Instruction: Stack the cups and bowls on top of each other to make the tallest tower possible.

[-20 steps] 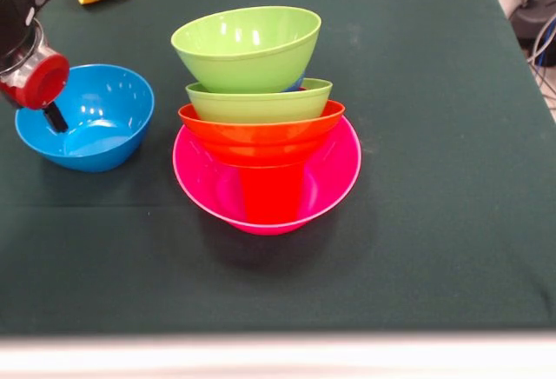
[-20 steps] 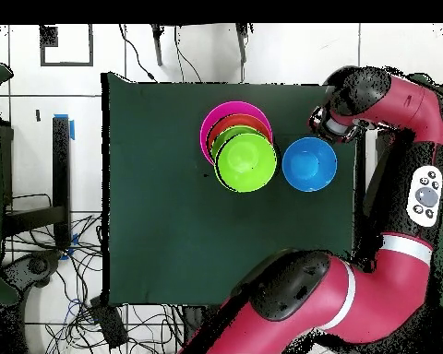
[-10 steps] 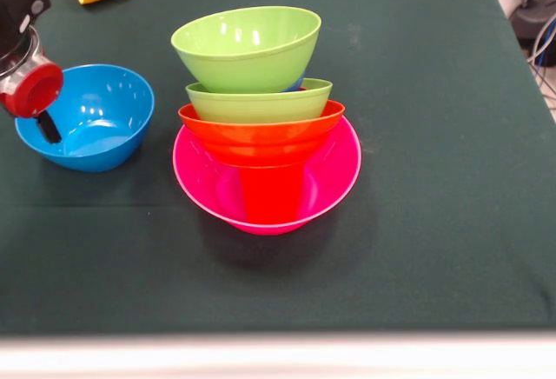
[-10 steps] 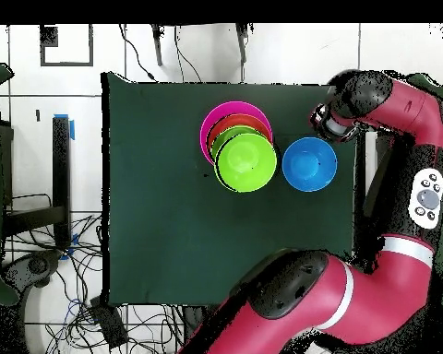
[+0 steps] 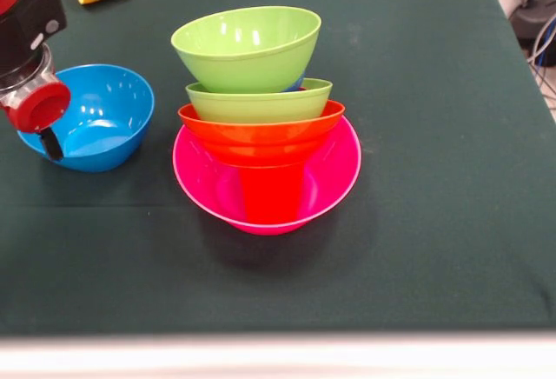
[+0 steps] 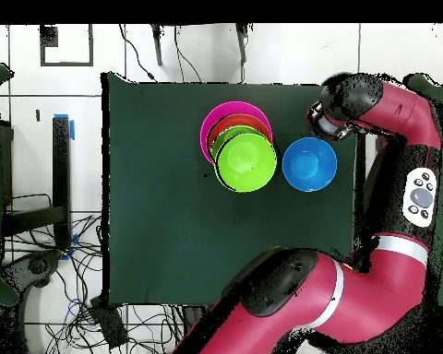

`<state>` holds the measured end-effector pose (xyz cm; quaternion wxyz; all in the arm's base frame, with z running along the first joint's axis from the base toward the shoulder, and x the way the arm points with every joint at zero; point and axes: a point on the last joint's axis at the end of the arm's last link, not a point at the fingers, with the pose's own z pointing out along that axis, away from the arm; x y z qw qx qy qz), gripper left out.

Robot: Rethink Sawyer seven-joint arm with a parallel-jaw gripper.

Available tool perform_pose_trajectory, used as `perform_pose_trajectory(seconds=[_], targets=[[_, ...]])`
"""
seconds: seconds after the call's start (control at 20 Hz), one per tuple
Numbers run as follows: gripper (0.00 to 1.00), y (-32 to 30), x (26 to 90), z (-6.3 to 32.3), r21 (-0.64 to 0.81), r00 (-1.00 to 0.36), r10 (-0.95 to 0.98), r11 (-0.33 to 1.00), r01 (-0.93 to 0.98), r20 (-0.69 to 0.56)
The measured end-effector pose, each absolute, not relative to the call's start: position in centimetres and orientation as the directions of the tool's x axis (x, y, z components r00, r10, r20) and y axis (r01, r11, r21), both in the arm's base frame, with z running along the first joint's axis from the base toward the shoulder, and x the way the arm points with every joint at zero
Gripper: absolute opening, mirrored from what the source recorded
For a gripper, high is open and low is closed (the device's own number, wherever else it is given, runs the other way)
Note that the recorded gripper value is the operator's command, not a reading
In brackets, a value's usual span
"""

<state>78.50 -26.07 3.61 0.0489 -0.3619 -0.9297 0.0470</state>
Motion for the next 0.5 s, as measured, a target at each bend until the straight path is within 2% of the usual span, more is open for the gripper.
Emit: perform_pose_trajectory(seconds=[0.5], targets=[[1.0, -25.05, 78.22, 3.53, -0.134, -0.686, 0.725, 0.687, 0.715, 0.062]])
